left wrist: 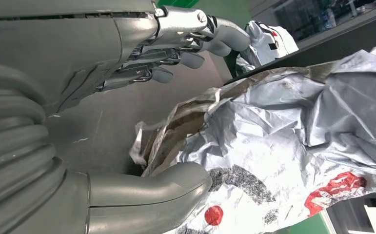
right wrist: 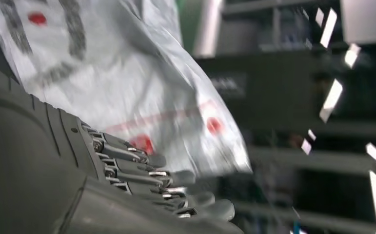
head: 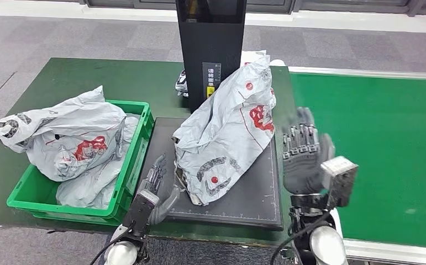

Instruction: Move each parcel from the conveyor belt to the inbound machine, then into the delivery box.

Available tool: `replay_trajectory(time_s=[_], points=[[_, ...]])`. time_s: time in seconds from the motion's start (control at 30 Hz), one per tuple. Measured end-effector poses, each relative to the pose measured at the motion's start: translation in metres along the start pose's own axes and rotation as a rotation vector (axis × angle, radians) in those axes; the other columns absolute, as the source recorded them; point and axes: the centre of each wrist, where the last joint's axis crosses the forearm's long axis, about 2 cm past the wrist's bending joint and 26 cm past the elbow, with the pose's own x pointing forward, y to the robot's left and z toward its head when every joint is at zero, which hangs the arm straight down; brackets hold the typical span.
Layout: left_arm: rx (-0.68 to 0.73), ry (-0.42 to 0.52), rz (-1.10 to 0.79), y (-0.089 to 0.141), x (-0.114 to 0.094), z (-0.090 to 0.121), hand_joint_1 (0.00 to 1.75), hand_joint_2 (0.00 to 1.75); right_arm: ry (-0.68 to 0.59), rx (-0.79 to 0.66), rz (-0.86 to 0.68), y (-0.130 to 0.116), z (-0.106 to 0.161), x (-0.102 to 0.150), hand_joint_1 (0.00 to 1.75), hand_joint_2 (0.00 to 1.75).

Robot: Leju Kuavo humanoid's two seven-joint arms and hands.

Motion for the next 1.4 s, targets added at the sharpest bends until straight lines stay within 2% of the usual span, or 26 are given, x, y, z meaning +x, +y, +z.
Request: replay_trajectory(time_s=[0.13,0.2,0.27,0.37,0.47,0.6,0.8,0.87,0.97,1.07,1.13,1.2,1.27,1.33,1.4], points=[[0.014,-0.003,-0.028,0.000,0.002,0.002,0.00,1.75,-0.127,-0.210,0.096,-0.011,0.023,0.020,0.00,0.00],[0.054,-0.014,-0.102,0.001,0.003,0.002,0.00,1.75,-0.172,-0.316,0.137,-0.016,0.035,0.029,0.00,0.87],[0.156,-0.058,-0.275,0.003,0.010,0.000,0.00,1.75,-0.188,-0.392,0.165,-0.019,0.047,0.035,0.00,1.75],[0.357,-0.202,-0.601,0.008,0.035,-0.003,0.00,1.75,-0.179,-0.444,0.181,-0.022,0.057,0.041,0.00,1.75],[0.454,-0.297,-0.717,0.008,0.059,-0.005,0.00,1.75,-0.168,-0.457,0.187,-0.024,0.061,0.043,0.00,1.75],[0.492,-0.331,-0.715,0.009,0.072,-0.003,0.00,1.75,-0.168,-0.462,0.190,-0.025,0.062,0.044,0.00,1.75],[0.514,-0.364,-0.727,0.008,0.078,-0.002,0.00,1.75,-0.165,-0.464,0.191,-0.025,0.062,0.044,0.00,1.75],[0.534,-0.437,-0.820,0.008,0.084,-0.002,0.00,1.75,-0.153,-0.459,0.182,-0.025,0.062,0.044,0.00,1.75],[0.552,-0.568,-1.051,0.003,0.105,-0.004,0.00,1.75,-0.132,-0.456,0.158,-0.025,0.061,0.043,0.00,1.75],[0.556,-0.623,-1.128,-0.004,0.118,-0.013,0.00,1.75,-0.119,-0.462,0.138,-0.026,0.060,0.040,0.00,1.75],[0.530,-0.601,-1.120,-0.005,0.123,-0.027,0.00,1.75,-0.111,-0.460,0.131,-0.027,0.058,0.037,0.00,1.75],[0.477,-0.496,-1.094,-0.017,0.128,-0.046,0.00,1.75,-0.105,-0.445,0.125,-0.029,0.055,0.035,0.00,1.75],[0.387,-0.379,-1.097,-0.039,0.131,-0.061,0.00,1.75,-0.101,-0.427,0.116,-0.029,0.051,0.034,0.00,1.75],[0.256,-0.348,-1.145,-0.056,0.126,-0.071,0.00,1.75,-0.098,-0.413,0.111,-0.030,0.048,0.034,0.00,1.75],[0.122,-0.359,-1.203,-0.063,0.117,-0.084,0.00,1.75,-0.095,-0.408,0.110,-0.032,0.046,0.033,0.00,1.75]])
